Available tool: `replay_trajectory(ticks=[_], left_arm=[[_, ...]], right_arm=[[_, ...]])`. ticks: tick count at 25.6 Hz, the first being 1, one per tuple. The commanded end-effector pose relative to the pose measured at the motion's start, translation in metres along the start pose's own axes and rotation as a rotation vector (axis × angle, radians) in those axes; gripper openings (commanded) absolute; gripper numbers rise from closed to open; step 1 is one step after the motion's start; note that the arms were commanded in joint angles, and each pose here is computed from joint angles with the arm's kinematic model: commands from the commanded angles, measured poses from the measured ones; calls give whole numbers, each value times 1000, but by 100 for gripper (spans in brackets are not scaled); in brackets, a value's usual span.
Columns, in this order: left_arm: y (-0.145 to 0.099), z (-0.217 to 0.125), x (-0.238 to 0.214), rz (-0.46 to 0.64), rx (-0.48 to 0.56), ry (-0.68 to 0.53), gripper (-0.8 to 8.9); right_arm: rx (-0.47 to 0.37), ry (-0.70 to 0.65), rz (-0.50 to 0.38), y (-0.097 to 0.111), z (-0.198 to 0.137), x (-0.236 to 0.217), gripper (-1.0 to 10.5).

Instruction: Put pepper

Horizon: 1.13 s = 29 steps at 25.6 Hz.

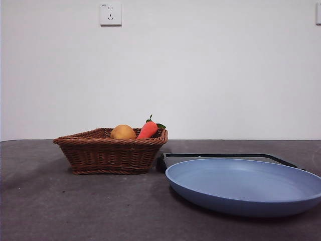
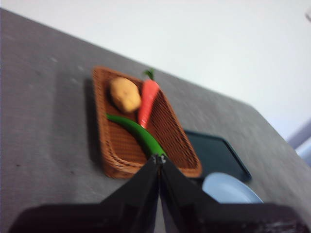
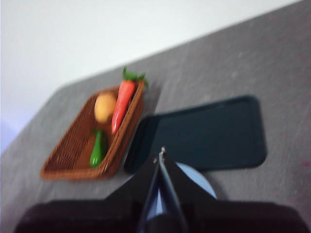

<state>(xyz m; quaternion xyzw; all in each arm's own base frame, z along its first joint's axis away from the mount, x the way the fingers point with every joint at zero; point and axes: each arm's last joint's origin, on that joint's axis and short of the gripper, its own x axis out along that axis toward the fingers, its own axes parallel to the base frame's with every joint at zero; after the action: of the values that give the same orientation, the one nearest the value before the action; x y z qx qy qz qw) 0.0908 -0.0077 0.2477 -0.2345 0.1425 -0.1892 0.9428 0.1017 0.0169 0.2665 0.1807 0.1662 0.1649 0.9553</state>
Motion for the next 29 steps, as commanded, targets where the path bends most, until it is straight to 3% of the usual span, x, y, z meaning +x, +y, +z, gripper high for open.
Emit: replay_trajectory(ticks=[1, 14, 22, 24, 26, 28, 29], left_arm=[[-6, 15, 3, -34, 83, 54, 6], [-27, 48, 28, -160, 197, 398, 6], [-36, 47, 33, -138, 274, 461, 12], [-36, 48, 33, -138, 268, 452, 113], [-36, 48, 34, -136, 248, 447, 298], [-36, 48, 34, -135, 248, 448, 337], [-36, 48, 34, -135, 248, 447, 337]], right_arm=[[-81, 75, 18, 7, 17, 1, 5], [-246, 487, 62, 22, 61, 15, 5], [-246, 536, 58, 21, 60, 19, 14], [-246, 535, 58, 21, 60, 19, 41], [-242, 536, 57, 21, 60, 19, 189], [-217, 539, 44, 20, 60, 19, 318], [-208, 545, 41, 20, 60, 21, 325]])
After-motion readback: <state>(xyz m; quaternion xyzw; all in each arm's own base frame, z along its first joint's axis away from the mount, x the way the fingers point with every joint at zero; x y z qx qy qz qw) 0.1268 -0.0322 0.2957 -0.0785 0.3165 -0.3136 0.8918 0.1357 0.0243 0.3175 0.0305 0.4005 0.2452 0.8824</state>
